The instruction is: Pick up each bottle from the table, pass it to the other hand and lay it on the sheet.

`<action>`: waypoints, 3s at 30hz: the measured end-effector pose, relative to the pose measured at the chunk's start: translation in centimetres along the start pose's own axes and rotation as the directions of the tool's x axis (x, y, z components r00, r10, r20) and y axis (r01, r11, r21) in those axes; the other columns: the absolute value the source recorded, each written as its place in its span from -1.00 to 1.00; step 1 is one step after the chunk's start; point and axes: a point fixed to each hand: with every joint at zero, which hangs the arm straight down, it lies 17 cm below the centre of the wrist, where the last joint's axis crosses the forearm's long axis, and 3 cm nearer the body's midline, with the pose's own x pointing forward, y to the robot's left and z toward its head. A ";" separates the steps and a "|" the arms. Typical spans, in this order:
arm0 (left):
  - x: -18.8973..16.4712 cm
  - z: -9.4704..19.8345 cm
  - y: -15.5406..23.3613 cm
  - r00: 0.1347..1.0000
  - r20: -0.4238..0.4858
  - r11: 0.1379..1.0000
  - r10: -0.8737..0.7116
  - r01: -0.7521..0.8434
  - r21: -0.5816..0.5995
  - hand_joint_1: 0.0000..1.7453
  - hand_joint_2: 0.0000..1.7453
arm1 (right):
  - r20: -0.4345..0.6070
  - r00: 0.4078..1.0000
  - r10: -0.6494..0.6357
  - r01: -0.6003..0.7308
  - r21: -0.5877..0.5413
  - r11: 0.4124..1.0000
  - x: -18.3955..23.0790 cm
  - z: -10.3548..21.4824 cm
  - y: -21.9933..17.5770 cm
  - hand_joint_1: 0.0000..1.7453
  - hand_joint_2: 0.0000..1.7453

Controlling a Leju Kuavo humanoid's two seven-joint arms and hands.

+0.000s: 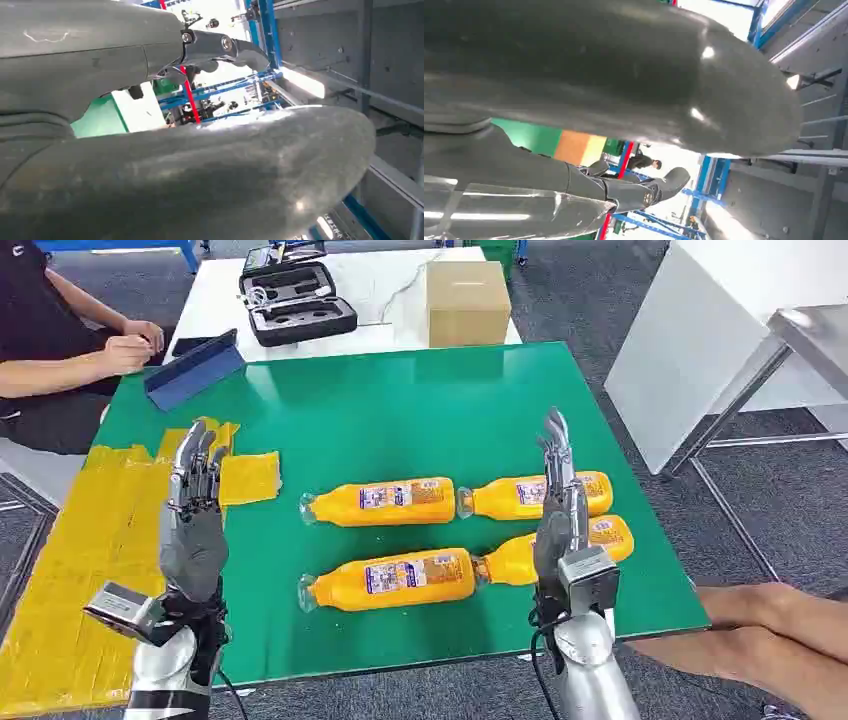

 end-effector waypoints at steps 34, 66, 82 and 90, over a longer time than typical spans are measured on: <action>-0.9 0.7 0.5 1.000 -0.019 1.000 0.016 -0.016 0.008 -1.00 -1.00 | -0.275 0.862 0.426 -0.207 0.576 0.791 -13.7 6.4 7.5 -1.00 1.00; -2.5 -0.5 0.0 0.998 -0.047 0.999 0.048 -0.049 -0.004 -1.00 -1.00 | -0.244 0.769 0.591 -0.130 0.845 0.518 -19.9 11.8 11.2 -1.00 1.00; -3.3 -1.2 -0.6 0.996 -0.062 0.998 0.069 -0.070 -0.012 -1.00 -1.00 | -0.176 0.731 0.659 -0.082 0.936 0.342 -21.5 14.2 13.8 -1.00 1.00; -3.6 -1.3 -0.7 0.995 -0.069 0.997 0.071 -0.072 -0.014 -1.00 -1.00 | -0.156 0.724 0.672 -0.084 0.947 0.310 -21.8 14.3 13.9 -1.00 1.00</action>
